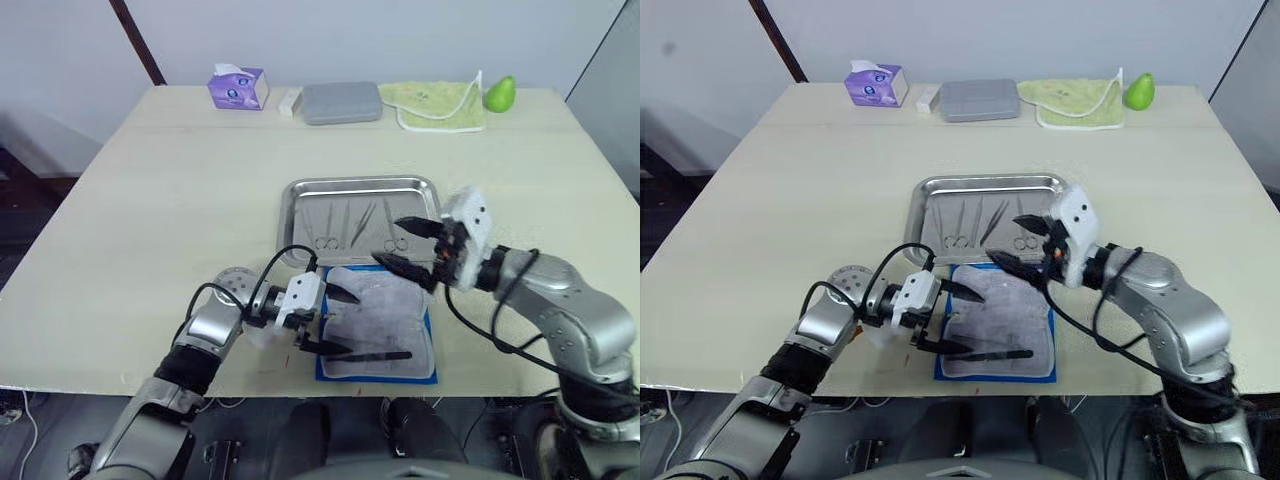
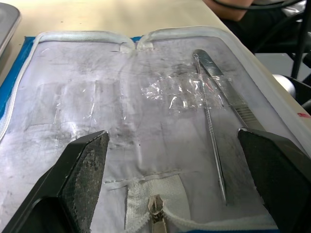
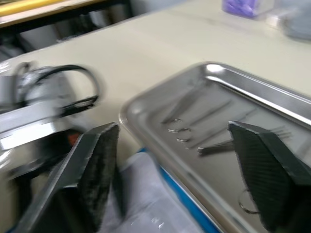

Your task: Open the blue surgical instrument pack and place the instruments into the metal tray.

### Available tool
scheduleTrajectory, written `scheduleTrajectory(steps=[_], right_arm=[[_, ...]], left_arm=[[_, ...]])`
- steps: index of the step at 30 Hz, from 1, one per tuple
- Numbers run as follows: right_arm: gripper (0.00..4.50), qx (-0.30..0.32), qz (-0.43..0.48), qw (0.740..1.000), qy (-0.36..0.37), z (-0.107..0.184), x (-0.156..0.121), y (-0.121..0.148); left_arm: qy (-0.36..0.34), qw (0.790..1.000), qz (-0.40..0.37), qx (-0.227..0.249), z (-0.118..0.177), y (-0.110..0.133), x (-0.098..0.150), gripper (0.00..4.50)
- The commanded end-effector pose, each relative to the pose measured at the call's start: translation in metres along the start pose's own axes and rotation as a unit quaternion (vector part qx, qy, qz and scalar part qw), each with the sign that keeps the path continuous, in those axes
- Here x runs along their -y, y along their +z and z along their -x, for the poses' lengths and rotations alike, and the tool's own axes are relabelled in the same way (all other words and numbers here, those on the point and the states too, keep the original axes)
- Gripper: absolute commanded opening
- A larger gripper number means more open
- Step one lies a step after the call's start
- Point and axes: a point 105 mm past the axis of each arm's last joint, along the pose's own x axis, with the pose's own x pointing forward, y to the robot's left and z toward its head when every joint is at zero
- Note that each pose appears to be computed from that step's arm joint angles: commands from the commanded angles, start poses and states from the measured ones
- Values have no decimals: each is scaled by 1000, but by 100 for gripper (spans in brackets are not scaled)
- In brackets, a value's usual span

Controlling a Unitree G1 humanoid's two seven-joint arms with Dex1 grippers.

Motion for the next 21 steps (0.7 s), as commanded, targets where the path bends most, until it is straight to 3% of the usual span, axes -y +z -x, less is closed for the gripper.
scheduleTrajectory(steps=[1, 7, 11, 16, 21], right_arm=[[446, 10, 26, 999, 47, 27, -12, 7], [446, -82, 43, 992, 80, 104, -14, -6], [446, -112, 50, 990, 70, 135, -16, -3], [446, -137, 49, 987, 66, 153, -23, -2], [446, -134, 45, 988, 65, 148, -29, -4]], left_arm=[[-11, 998, 52, -26, -2, -24, 11, 450], [-10, 998, 53, -29, 0, -26, 11, 450], [-9, 998, 55, -30, 3, -28, 13, 450], [-9, 998, 56, -29, 3, -29, 13, 450], [-10, 998, 54, -28, 3, -27, 12, 450]])
